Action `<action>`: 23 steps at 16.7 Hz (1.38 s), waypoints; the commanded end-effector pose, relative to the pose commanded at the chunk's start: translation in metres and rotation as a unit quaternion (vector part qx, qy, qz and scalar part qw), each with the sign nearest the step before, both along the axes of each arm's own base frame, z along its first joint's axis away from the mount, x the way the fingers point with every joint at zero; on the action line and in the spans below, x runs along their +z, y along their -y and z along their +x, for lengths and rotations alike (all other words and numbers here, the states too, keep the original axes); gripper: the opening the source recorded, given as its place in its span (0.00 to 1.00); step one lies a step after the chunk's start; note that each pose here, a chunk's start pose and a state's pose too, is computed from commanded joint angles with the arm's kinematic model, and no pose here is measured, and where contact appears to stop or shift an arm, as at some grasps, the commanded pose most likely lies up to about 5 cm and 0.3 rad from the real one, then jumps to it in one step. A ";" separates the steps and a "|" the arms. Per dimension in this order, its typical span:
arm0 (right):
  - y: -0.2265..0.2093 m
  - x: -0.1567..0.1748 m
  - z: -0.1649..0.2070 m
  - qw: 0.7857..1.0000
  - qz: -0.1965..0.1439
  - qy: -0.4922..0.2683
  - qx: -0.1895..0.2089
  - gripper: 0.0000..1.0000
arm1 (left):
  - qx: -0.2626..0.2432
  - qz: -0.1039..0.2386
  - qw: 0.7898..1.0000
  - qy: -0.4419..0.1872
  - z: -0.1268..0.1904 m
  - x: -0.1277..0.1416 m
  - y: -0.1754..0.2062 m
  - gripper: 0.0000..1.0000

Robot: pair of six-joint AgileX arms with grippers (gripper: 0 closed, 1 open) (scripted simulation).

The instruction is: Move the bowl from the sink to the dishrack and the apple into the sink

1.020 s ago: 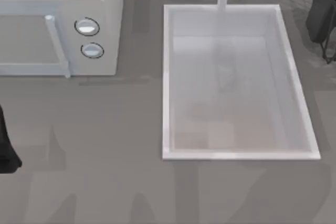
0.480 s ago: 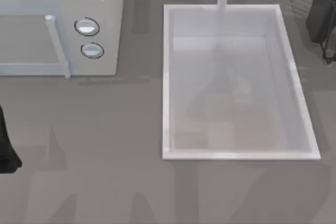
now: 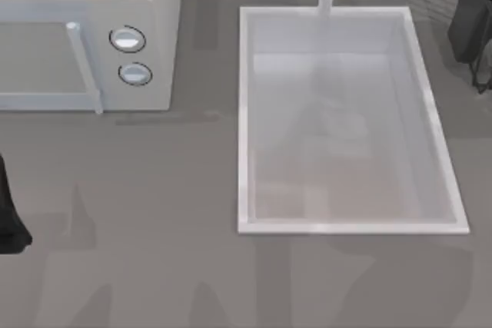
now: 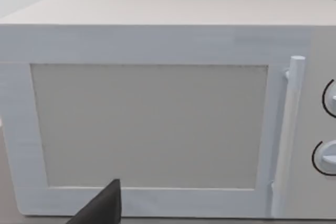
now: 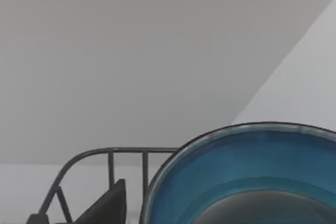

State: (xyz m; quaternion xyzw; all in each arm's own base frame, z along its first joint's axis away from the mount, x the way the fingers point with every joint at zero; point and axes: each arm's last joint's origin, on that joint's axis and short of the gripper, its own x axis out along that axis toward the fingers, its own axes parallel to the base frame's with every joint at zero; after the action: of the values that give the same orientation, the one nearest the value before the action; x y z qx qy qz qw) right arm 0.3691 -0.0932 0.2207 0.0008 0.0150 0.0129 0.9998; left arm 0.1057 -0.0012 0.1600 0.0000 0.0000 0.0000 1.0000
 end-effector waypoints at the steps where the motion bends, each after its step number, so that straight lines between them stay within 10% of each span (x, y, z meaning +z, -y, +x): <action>1: -0.008 0.002 -0.007 1.000 0.000 -0.007 0.009 1.00 | 0.000 0.000 1.000 0.000 0.000 0.000 0.000 1.00; 12: -0.072 0.037 -0.171 1.000 -0.020 0.007 -0.002 1.00 | 0.000 0.000 1.000 0.000 0.000 0.000 0.000 1.00; 23: -0.091 -0.057 -0.263 1.000 -0.003 0.017 -0.017 1.00 | 0.000 0.000 1.000 0.000 0.000 0.000 0.000 1.00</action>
State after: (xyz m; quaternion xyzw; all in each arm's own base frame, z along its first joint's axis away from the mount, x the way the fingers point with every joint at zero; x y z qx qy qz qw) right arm 0.1061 -0.0020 0.1641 -0.0017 -0.0021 -0.0039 1.0000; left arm 0.1057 -0.0012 0.1600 0.0000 0.0000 0.0000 1.0000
